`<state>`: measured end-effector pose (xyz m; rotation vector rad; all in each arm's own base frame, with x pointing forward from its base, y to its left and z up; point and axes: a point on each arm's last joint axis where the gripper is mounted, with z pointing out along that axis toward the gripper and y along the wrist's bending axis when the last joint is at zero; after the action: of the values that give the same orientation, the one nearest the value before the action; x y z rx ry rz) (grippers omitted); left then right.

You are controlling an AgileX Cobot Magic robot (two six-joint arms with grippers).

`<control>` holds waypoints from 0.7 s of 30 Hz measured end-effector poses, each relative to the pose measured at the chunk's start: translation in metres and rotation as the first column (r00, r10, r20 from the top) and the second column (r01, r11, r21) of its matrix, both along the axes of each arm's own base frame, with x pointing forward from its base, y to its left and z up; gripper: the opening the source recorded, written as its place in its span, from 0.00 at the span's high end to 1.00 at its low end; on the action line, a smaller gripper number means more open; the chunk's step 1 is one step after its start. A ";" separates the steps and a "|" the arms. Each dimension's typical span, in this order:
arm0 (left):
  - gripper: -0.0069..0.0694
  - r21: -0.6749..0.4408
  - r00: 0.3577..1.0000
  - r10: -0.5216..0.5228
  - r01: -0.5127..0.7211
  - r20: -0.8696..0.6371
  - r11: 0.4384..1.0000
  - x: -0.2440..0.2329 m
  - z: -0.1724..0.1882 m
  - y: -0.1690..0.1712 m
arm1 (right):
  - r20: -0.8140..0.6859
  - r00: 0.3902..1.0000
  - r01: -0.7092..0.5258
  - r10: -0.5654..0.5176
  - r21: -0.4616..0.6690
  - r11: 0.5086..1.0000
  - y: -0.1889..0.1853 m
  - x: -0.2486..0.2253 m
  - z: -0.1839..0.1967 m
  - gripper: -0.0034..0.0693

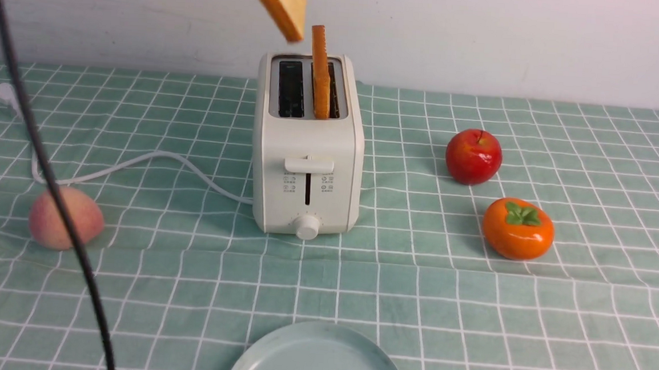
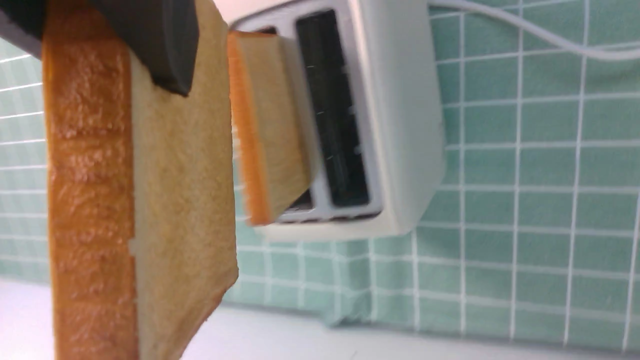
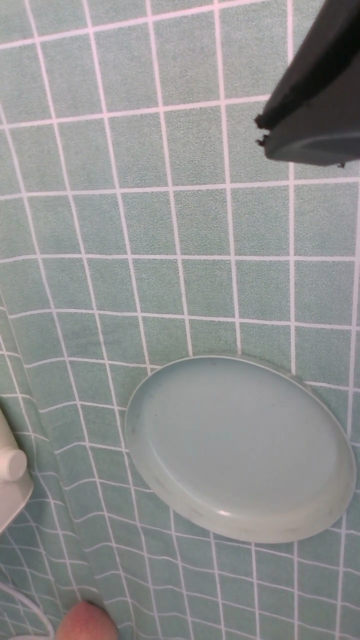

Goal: Take toasted bread from bread machine on blue coffee table place on plate.
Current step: 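Reach for a toast slice standing in the toaster with the left gripper, then place the slice of bread on the plate with the left gripper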

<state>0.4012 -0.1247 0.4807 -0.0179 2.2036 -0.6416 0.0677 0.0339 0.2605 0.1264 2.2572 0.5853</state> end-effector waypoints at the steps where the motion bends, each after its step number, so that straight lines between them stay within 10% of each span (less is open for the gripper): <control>1: 0.78 -0.027 0.998 -0.027 0.028 0.059 0.999 -0.024 0.026 0.003 | 0.003 1.000 0.002 -0.002 0.000 1.000 0.000 0.000 0.000 0.94; 9: 0.78 0.009 0.993 -0.115 0.115 0.005 0.993 -0.101 0.040 0.008 | 0.009 1.000 0.004 -0.004 0.000 1.000 0.000 0.001 0.001 0.93; 21: 0.78 0.025 0.774 -0.358 0.433 -0.523 0.901 -0.179 -0.159 -0.052 | 0.010 1.000 0.003 -0.003 -0.003 1.000 0.000 0.001 0.001 0.91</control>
<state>0.2219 -0.1764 0.3215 0.4147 2.8020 -0.7702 0.0683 0.0336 0.2611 0.1247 2.2478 0.5799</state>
